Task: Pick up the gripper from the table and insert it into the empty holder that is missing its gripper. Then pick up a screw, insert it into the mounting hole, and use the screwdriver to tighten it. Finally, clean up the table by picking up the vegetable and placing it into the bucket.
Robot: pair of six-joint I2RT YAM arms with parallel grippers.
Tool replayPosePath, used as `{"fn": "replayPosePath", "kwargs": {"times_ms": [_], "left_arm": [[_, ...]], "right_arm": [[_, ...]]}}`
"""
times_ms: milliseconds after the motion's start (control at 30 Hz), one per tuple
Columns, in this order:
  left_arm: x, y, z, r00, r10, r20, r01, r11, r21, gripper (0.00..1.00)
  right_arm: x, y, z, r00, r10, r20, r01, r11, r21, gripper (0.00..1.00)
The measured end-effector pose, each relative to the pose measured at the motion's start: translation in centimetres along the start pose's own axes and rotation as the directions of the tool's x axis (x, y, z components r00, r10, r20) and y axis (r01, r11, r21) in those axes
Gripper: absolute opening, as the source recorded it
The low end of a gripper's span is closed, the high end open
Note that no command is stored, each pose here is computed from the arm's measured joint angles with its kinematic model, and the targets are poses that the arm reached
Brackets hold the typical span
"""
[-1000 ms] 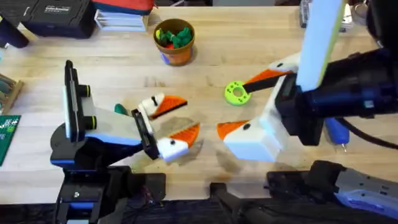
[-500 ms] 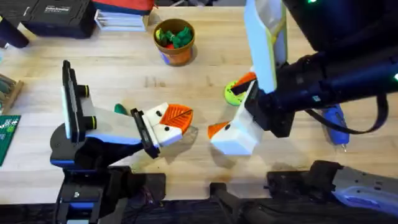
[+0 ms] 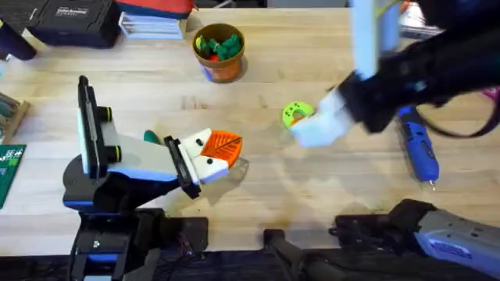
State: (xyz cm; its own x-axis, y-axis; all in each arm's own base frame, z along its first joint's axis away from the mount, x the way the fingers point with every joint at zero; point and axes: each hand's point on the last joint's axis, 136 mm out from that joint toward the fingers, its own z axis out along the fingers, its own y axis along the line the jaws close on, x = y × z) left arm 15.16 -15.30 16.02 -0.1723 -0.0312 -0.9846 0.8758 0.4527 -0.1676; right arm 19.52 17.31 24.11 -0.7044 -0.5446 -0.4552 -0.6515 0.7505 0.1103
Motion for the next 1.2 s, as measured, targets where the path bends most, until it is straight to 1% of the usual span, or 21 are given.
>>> {"fn": "replayPosePath", "kwargs": {"times_ms": [67, 100, 200, 267, 300, 367, 433, 600, 667, 733, 833, 933, 1033, 1200], "left_arm": [[0.0, 0.0, 0.0, 1.0, 0.0, 0.0, 0.0, 1.0, 0.0, 0.005], [0.0, 0.0, 0.0, 1.0, 0.0, 0.0, 0.0, 1.0, 0.0, 0.005], [0.0, 0.0, 0.0, 1.0, 0.0, 0.0, 0.0, 1.0, -0.001, 0.005], [0.0, 0.0, 0.0, 1.0, 0.0, 0.0, 0.0, 1.0, -0.001, 0.005], [0.0, 0.0, 0.0, 1.0, 0.0, 0.0, 0.0, 1.0, -0.001, 0.005], [0.0, 0.0, 0.0, 1.0, -0.001, 0.0, 0.001, 1.0, -0.002, 0.005], [0.0, 0.1, 0.0, 1.0, 0.0, 0.0, 0.0, 1.0, -0.003, 0.005], [0.0, 0.1, 0.0, 1.0, 0.0, 0.0, 0.0, 1.0, -0.003, 0.005], [0.0, 0.1, 0.0, 1.0, 0.0, 0.0, 0.0, 1.0, -0.003, 0.005], [0.0, 0.1, 0.0, 1.0, 0.0, 0.0, 0.0, 1.0, -0.003, 0.005], [0.0, 0.1, 0.0, 1.0, 0.0, 0.0, 0.0, 1.0, -0.003, 0.005], [0.0, 0.1, 0.0, 1.0, 0.0, 0.0, 0.0, 1.0, -0.003, 0.005], [0.0, 0.1, 0.0, 1.0, 0.0, 0.0, 0.0, 1.0, -0.004, 0.005], [0.0, 0.1, 0.0, 1.0, 0.001, 0.001, 0.0, 1.0, -0.007, 0.005]], "right_arm": [[1.0, -3.5, -0.4, 0.994, 0.108, -0.021, -0.106, 0.99, 0.09, 0.994], [1.4, -5.4, -0.8, 0.986, 0.168, -0.016, -0.165, 0.977, 0.138, 0.994], [2.5, -10.1, -1.9, 0.948, 0.317, 0.022, -0.312, 0.918, 0.245, 0.994], [3.5, -13.0, -2.9, 0.913, 0.404, 0.057, -0.401, 0.862, 0.311, 0.994], [4.9, -16.0, -4.1, 0.863, 0.495, 0.106, -0.495, 0.784, 0.375, 0.994], [5.7, -17.7, -4.9, 0.834, 0.534, 0.135, -0.539, 0.738, 0.407, 0.994], [6.8, -19.1, -5.7, 0.818, 0.556, 0.149, -0.558, 0.704, 0.439, 0.994], [9.3, -22.9, -7.6, 0.813, 0.559, 0.164, -0.553, 0.65, 0.522, 0.994], [10.7, -24.5, -7.6, 0.795, 0.587, 0.153, -0.565, 0.624, 0.541, 0.994], [12.7, -25.5, -6.6, 0.76, 0.642, 0.104, -0.584, 0.603, 0.543, 0.994], [15.1, -26.3, -4.7, 0.717, 0.697, 0.017, -0.597, 0.6, 0.533, 0.994], [16.3, -27.0, -3.0, 0.707, 0.706, -0.035, -0.589, 0.615, 0.524, 0.994], [17.1, -27.3, -1.2, 0.709, 0.699, -0.093, -0.574, 0.649, 0.499, 0.994], [19.7, -26.6, 3.0, 0.675, 0.696, -0.244, -0.564, 0.701, 0.436, 0.994]]}}
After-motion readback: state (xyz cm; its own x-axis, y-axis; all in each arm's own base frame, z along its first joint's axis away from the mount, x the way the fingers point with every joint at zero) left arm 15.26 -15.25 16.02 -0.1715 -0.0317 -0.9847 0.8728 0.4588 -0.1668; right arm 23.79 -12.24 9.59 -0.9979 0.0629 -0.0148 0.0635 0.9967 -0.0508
